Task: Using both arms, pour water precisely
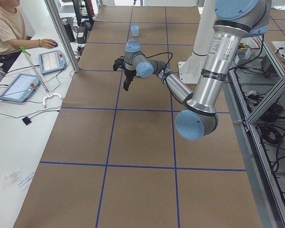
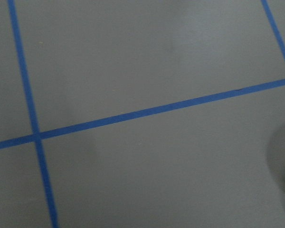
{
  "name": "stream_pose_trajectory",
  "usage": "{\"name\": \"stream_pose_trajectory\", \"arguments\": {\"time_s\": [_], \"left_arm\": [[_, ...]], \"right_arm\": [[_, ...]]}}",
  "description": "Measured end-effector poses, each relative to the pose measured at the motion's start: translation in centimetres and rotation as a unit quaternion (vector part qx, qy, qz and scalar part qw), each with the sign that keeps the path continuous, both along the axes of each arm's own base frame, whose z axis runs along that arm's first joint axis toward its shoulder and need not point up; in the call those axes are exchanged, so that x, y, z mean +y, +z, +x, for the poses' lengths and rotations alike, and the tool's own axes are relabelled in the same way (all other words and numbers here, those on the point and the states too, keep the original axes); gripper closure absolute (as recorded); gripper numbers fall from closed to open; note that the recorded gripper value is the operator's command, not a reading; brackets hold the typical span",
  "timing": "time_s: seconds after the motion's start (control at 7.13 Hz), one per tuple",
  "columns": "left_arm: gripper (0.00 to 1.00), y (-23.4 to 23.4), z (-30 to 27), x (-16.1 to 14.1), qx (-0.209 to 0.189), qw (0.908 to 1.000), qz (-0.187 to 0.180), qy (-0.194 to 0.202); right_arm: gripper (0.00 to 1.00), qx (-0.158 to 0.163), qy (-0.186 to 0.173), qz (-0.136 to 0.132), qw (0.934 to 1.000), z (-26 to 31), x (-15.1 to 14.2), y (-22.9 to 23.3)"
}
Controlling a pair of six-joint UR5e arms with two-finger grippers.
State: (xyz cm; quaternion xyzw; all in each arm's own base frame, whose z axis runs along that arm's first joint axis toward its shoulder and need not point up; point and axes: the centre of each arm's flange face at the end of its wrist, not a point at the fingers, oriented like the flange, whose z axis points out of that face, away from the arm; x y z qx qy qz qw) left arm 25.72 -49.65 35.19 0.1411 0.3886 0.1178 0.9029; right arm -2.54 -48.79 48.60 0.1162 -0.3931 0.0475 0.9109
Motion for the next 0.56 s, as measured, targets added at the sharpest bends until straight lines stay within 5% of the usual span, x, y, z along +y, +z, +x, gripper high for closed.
{"name": "stream_pose_trajectory", "arguments": {"time_s": [0.56], "left_arm": [[0.00, 15.3, -23.0, -1.5, -0.036, 0.9983, 0.033, 0.033]], "right_arm": [[0.00, 0.014, 0.077, -0.039, 0.9962, -15.0, 3.0, -7.6]]}}
